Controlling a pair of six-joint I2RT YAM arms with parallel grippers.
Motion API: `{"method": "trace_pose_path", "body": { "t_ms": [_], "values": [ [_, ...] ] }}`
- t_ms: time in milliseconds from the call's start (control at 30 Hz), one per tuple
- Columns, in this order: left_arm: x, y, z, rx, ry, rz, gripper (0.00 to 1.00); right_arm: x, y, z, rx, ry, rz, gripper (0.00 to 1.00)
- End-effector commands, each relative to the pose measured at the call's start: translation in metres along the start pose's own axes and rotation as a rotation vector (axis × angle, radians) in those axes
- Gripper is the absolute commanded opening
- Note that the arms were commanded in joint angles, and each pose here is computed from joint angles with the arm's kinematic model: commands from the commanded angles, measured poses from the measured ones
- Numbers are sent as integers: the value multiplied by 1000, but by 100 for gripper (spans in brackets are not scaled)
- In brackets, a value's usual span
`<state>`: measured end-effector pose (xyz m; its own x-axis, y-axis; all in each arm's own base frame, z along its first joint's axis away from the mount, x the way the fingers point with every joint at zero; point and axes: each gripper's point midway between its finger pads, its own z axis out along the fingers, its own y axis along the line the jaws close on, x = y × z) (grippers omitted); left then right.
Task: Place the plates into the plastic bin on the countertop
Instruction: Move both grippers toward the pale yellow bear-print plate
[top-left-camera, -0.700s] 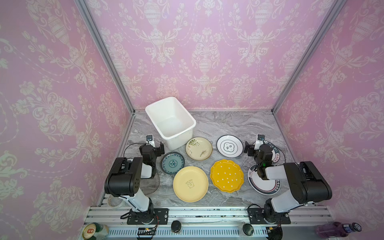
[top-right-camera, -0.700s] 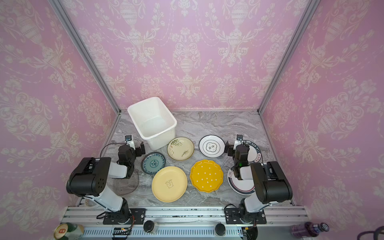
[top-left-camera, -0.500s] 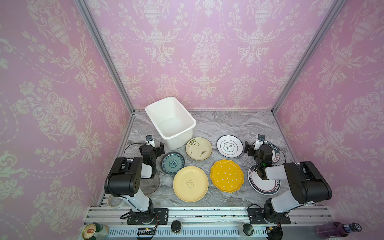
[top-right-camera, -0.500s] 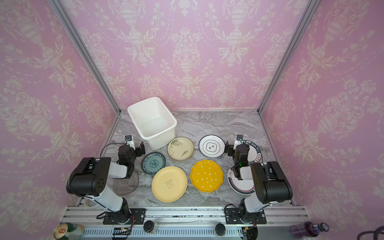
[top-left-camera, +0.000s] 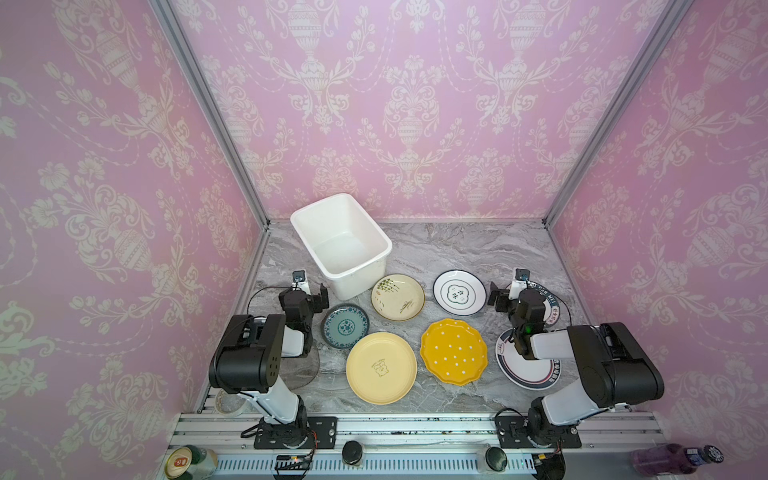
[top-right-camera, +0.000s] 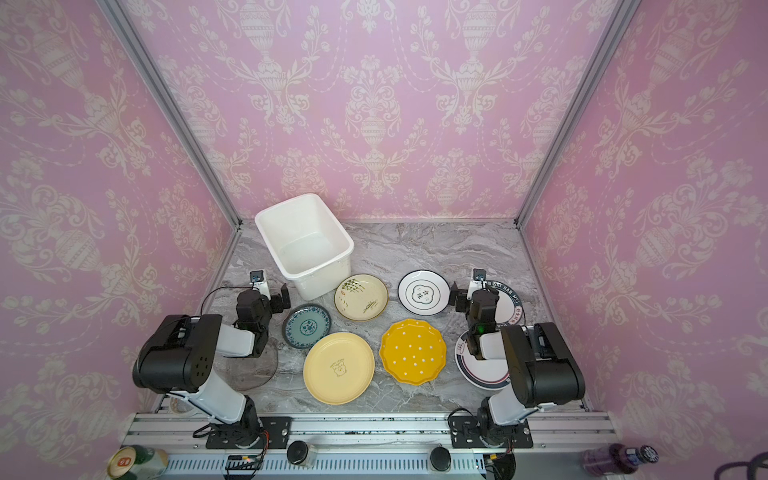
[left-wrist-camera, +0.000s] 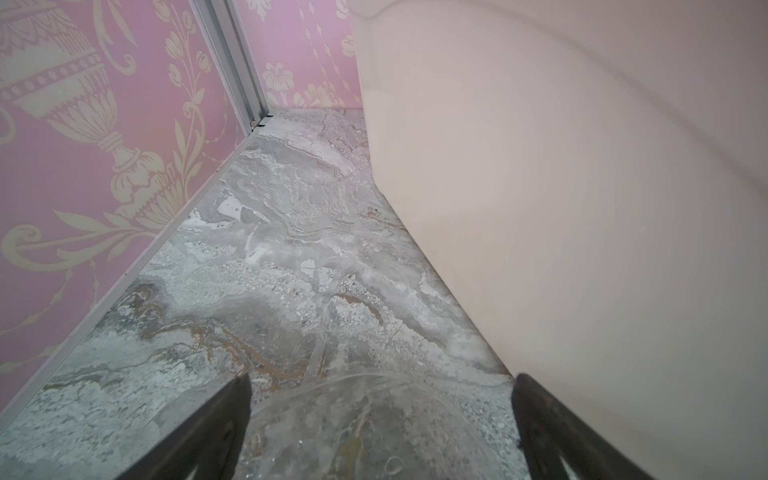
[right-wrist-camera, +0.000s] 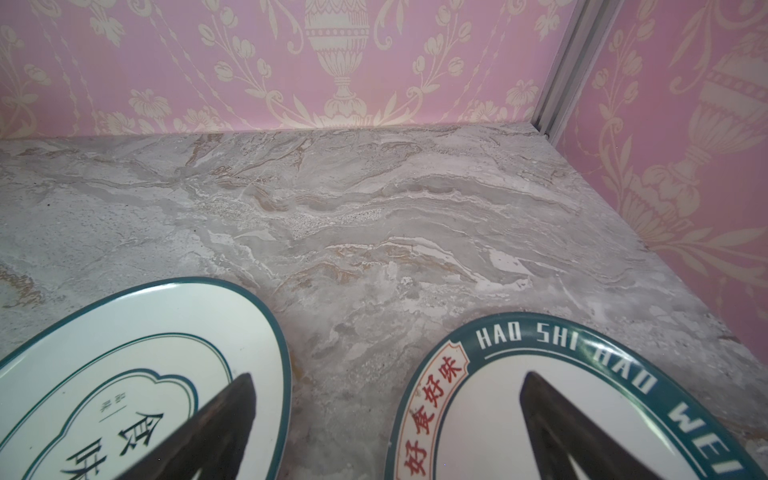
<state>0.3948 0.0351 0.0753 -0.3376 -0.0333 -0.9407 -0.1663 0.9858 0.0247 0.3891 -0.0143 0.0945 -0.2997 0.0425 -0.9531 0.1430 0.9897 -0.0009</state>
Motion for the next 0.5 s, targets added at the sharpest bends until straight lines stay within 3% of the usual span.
{"method": "trace_pose_path", "body": {
  "t_ms": [0,233,367,467],
  "values": [
    [-2,-1,-2,-4,-11,0,99,-4,-2,-1,9,-17,20,100],
    [-17,5,-15,-59,-61,9,99,-27,-2,-22,-4,-68,13,100],
    [-50,-7,-41,-31,-101,56,99,-68,-9,-45,22,-80,28,100],
    [-77,-4,-65,-36,-89,-5,99,-103,-3,-67,-23,-65,81,100]
  ]
}}
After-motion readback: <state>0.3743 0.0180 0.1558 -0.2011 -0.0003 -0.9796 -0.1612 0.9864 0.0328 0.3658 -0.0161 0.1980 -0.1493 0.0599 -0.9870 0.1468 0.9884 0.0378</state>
